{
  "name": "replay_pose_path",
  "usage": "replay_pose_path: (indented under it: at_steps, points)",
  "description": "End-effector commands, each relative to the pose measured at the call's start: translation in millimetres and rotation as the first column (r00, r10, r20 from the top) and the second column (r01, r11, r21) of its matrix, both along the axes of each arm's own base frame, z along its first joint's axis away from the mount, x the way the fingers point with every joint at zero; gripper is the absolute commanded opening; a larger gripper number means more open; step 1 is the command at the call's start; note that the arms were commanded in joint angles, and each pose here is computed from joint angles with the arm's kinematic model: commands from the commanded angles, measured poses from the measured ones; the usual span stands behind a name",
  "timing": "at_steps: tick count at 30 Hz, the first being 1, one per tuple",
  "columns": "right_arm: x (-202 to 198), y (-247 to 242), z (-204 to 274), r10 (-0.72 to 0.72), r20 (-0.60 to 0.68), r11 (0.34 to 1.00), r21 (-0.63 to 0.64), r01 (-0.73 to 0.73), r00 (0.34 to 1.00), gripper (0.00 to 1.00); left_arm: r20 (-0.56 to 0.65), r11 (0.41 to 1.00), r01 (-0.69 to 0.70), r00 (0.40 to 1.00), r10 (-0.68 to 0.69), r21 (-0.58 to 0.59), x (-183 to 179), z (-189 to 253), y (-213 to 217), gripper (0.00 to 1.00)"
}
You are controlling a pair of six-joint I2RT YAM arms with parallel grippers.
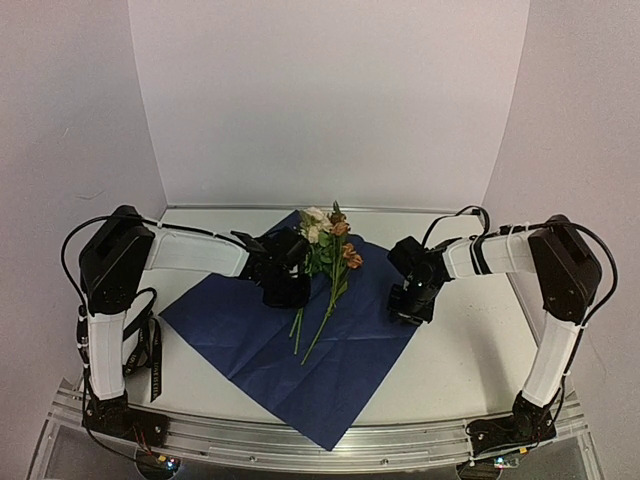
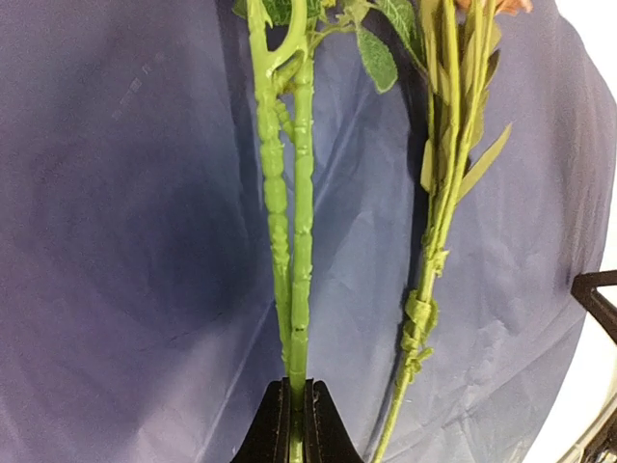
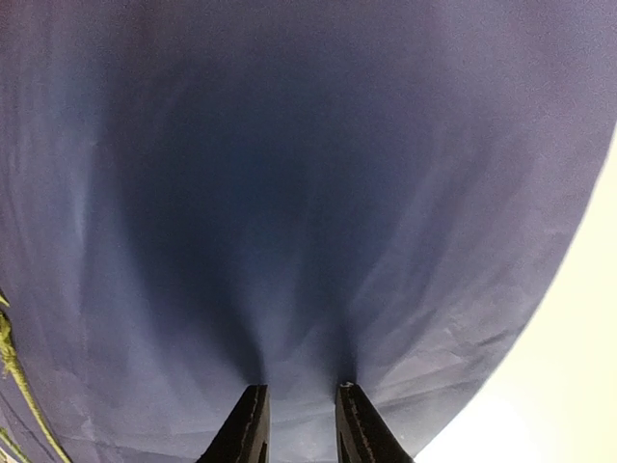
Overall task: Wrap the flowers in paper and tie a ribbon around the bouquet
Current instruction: Adjust the fake flower on the flattened wrapping paper.
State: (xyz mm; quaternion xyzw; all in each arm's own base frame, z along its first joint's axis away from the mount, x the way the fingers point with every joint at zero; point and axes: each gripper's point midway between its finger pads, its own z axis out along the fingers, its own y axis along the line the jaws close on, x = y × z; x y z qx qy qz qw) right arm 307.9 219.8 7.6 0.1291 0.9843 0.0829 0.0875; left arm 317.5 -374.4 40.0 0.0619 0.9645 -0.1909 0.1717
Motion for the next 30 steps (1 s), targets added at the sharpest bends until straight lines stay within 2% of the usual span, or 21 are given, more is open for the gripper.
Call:
replay_pose_path:
  at_steps: [1, 7, 11, 13, 19, 25, 30]
  points:
    - [-6, -11, 5, 0.039, -0.029, 0.997, -0.063, -0.041, 0.999, 0.24, 0.015, 0.987, -0.020, 1.000, 0.022, -0.158, 6, 27, -21, 0.10]
    - [2, 2, 28, 0.098, -0.006, 0.994, -0.051, -0.099, 0.995, 0.27, 0.086, 0.984, -0.020, 0.996, 0.036, -0.176, 7, 51, -10, 0.41]
    - [14, 20, 45, 0.147, 0.036, 0.988, -0.056, -0.145, 0.989, 0.32, 0.108, 0.978, -0.080, 0.989, 0.102, -0.194, 5, 67, 21, 0.47]
    - [21, 33, 47, 0.162, 0.046, 0.986, -0.054, -0.159, 0.986, 0.36, 0.091, 0.973, -0.121, 0.986, 0.141, -0.197, 1, 66, 42, 0.48]
    - [50, 81, 51, 0.183, 0.105, 0.983, -0.036, -0.180, 0.978, 0.43, 0.008, 0.964, -0.183, 0.982, 0.188, -0.193, -16, 41, 91, 0.33]
    - [77, 124, 44, 0.211, 0.161, 0.978, -0.040, -0.207, 0.964, 0.50, -0.038, 0.966, -0.206, 0.979, 0.202, -0.157, -28, 20, 122, 0.27]
    - [93, 133, 28, 0.205, 0.180, 0.978, -0.082, -0.193, 0.962, 0.51, -0.074, 0.966, -0.228, 0.973, 0.220, -0.123, -30, 4, 139, 0.22]
